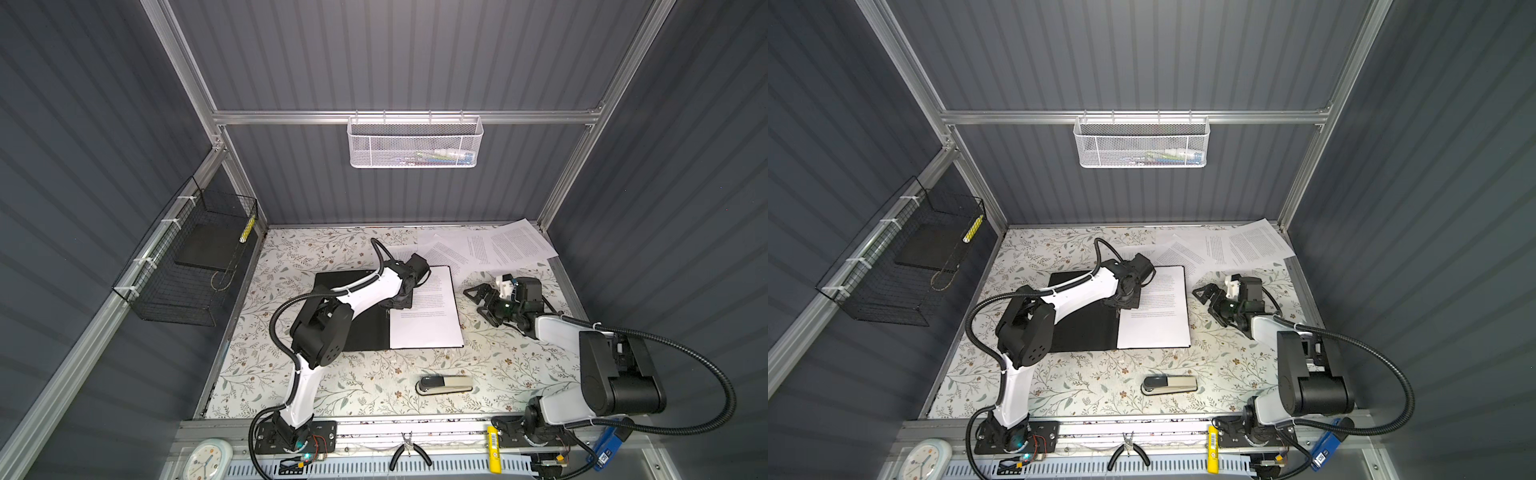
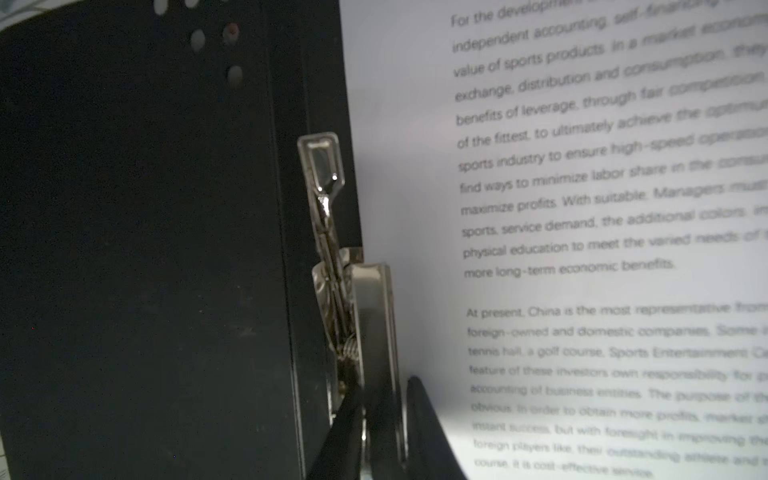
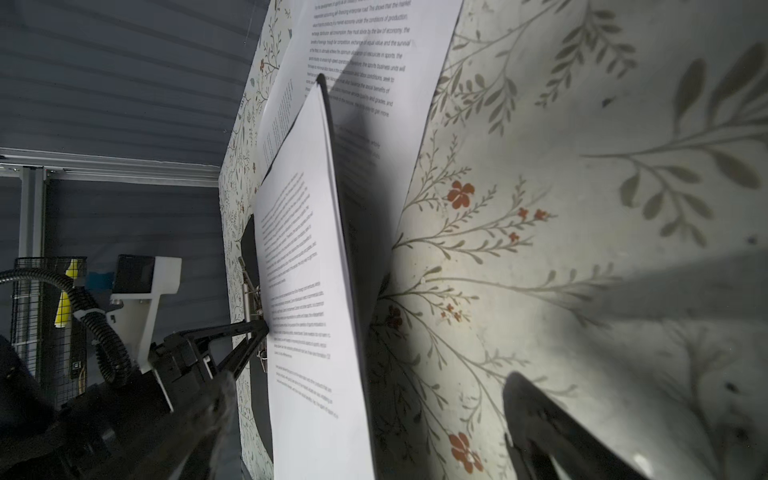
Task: Put the files into the folder
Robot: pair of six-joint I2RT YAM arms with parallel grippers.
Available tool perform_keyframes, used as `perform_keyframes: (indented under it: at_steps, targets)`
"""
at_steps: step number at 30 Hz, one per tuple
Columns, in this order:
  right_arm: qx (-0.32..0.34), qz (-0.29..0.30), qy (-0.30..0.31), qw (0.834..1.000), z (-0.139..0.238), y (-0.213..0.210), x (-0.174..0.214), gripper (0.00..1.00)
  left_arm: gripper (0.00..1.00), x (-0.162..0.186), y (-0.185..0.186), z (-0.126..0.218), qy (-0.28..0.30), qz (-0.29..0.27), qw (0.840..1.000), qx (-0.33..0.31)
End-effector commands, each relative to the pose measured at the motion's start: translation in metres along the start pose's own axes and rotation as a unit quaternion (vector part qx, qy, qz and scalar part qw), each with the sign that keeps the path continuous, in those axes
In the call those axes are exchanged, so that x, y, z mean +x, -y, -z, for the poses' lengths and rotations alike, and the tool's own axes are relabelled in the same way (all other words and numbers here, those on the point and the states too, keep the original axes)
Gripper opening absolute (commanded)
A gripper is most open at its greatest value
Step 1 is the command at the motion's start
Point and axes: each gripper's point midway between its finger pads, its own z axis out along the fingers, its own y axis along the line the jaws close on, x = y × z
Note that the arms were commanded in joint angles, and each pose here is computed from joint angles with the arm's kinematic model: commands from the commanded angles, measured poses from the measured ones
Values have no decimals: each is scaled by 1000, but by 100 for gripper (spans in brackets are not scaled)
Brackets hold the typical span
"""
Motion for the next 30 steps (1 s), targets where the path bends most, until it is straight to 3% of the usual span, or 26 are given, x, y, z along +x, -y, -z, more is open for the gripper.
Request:
perform_keyframes:
  at_steps: [1, 13, 24, 30]
  targets:
    - [-2, 12, -3, 1000, -4, -10, -6, 99, 20, -12, -10, 29, 40, -3, 999, 1]
    - [36, 52, -27, 998, -27, -31, -11, 99, 20, 1, -62, 13, 27, -14, 999, -20]
    - [25, 77, -83, 993, -82, -73, -8, 99, 20, 24, -125, -17, -2, 22, 998, -51]
    - [24, 81, -115, 990, -114, -86, 7, 99, 20, 24, -131, -20, 2, 25, 999, -47]
